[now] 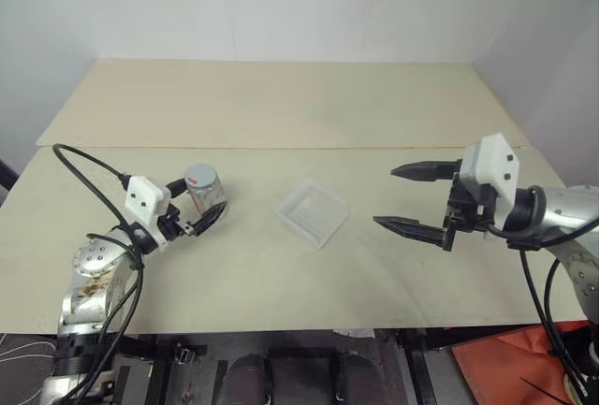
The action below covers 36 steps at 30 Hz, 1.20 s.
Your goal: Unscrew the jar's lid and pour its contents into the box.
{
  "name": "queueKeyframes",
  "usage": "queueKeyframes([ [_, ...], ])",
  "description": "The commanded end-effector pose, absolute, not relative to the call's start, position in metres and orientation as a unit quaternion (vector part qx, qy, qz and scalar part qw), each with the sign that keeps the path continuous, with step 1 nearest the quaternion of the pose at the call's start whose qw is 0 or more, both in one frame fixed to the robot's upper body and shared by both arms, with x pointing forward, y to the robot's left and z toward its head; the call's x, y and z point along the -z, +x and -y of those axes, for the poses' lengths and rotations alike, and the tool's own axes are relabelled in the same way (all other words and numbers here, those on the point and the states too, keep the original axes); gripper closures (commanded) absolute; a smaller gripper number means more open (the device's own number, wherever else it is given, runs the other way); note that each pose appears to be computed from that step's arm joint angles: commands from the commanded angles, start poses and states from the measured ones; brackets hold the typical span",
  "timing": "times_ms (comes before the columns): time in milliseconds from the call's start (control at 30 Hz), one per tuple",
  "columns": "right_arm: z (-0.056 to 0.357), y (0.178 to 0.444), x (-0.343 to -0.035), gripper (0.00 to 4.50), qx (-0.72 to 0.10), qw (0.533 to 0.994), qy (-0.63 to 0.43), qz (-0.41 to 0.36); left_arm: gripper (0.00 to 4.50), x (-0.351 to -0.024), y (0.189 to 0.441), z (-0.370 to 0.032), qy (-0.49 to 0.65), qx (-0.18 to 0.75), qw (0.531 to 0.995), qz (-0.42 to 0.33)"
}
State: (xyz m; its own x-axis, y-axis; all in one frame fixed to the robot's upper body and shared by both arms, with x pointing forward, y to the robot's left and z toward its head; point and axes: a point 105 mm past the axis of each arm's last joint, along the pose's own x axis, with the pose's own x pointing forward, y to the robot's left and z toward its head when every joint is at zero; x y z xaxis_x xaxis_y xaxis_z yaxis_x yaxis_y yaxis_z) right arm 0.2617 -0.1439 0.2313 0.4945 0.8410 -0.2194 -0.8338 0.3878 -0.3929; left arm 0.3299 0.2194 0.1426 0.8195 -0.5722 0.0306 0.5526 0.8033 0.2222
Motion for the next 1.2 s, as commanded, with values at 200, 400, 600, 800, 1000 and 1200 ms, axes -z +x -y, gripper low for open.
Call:
queueKeyframes([
  [200,0.145,0.252,-0.247,0.0,-0.491,0.835,-0.246,0.03,0.05,-0.144,0.342,-0.215,0.112,0.3,0.945,0.068],
  [400,0.144,0.249,-0.248,0.0,-0.487,0.838,-0.246,0.029,0.05,-0.143,0.347,-0.216,0.109,0.293,0.947,0.07],
  [600,0.143,0.247,-0.248,0.0,-0.485,0.839,-0.245,0.03,0.05,-0.141,0.352,-0.217,0.108,0.291,0.948,0.071],
  [800,0.142,0.246,-0.248,0.0,-0.486,0.839,-0.243,0.029,1.89,-0.14,0.353,-0.213,0.109,0.299,0.945,0.069],
  [1000,0.14,0.247,-0.248,0.0,-0.486,0.839,-0.243,0.029,2.59,-0.14,0.357,-0.214,0.108,0.295,0.947,0.072],
  [1200,0.133,0.25,-0.251,0.0,-0.493,0.836,-0.239,0.044,2.59,-0.173,0.357,-0.194,0.083,0.359,0.924,0.103],
])
